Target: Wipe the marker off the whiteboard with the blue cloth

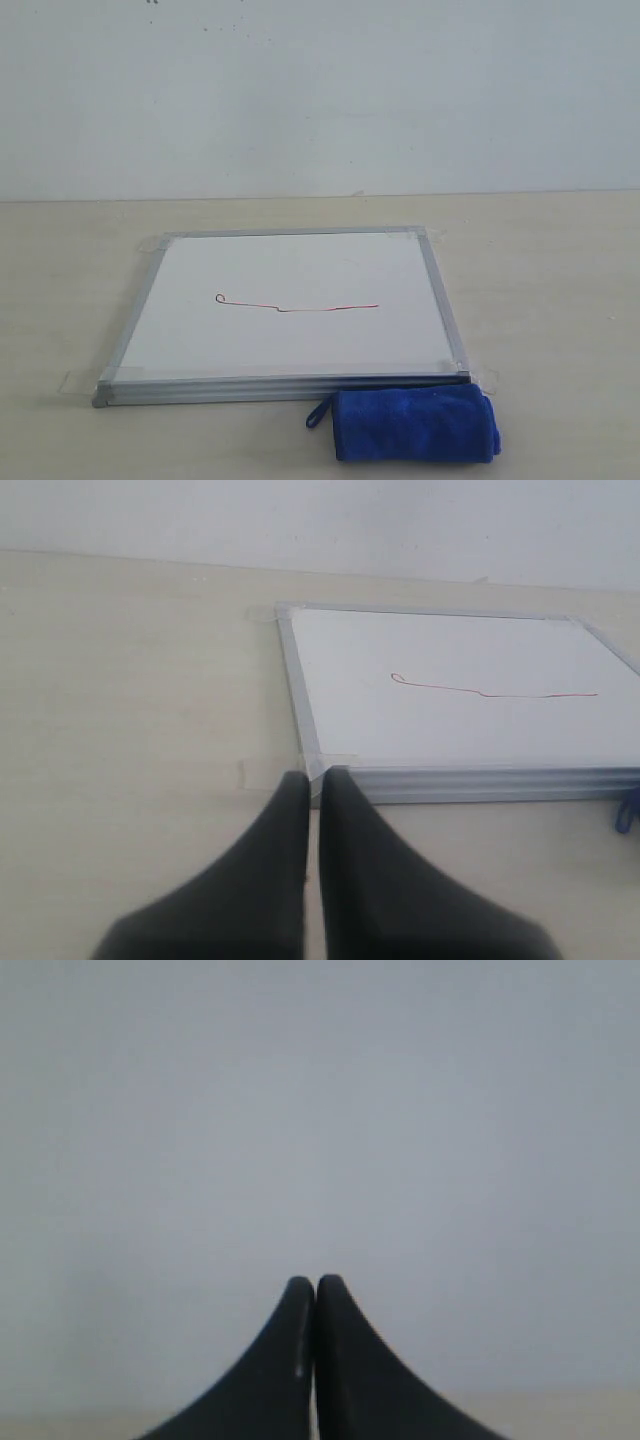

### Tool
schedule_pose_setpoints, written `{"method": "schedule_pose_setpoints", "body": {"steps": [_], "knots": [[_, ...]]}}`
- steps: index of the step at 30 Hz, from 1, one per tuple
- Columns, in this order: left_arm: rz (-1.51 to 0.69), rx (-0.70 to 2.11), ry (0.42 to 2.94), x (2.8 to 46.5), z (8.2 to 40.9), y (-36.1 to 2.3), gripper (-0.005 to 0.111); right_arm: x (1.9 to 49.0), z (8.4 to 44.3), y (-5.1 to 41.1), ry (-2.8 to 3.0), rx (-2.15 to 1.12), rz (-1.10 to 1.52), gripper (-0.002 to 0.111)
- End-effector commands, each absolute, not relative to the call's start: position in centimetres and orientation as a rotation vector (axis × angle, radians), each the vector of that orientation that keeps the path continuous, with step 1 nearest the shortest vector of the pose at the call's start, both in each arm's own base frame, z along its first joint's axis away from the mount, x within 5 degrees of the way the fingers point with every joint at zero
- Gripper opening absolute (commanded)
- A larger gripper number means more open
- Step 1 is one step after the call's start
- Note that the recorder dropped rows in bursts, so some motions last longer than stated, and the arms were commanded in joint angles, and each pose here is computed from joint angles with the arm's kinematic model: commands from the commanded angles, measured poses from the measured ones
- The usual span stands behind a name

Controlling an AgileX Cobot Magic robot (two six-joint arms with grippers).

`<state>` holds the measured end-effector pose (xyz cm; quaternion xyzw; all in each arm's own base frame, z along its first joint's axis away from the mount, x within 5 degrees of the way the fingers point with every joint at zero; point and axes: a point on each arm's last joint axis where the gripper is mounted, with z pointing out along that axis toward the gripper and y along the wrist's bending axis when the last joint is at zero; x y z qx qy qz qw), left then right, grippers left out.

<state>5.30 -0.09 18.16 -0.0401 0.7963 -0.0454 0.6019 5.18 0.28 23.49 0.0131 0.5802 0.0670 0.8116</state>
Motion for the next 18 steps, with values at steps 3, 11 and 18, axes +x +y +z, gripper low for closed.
{"method": "schedule_pose_setpoints", "body": {"steps": [3,11,18], "knots": [[-0.107,-0.094,1.841,5.3,18.1,-0.1,0.004,3.1,26.9,-0.2,0.782,0.207,0.487,0.0],[-0.107,-0.094,1.841,5.3,18.1,-0.1,0.004,0.9,32.7,0.6,0.713,0.037,0.419,0.0],[-0.107,-0.094,1.841,5.3,18.1,-0.1,0.004,1.8,37.9,1.8,0.893,-0.201,0.157,0.0]]}}
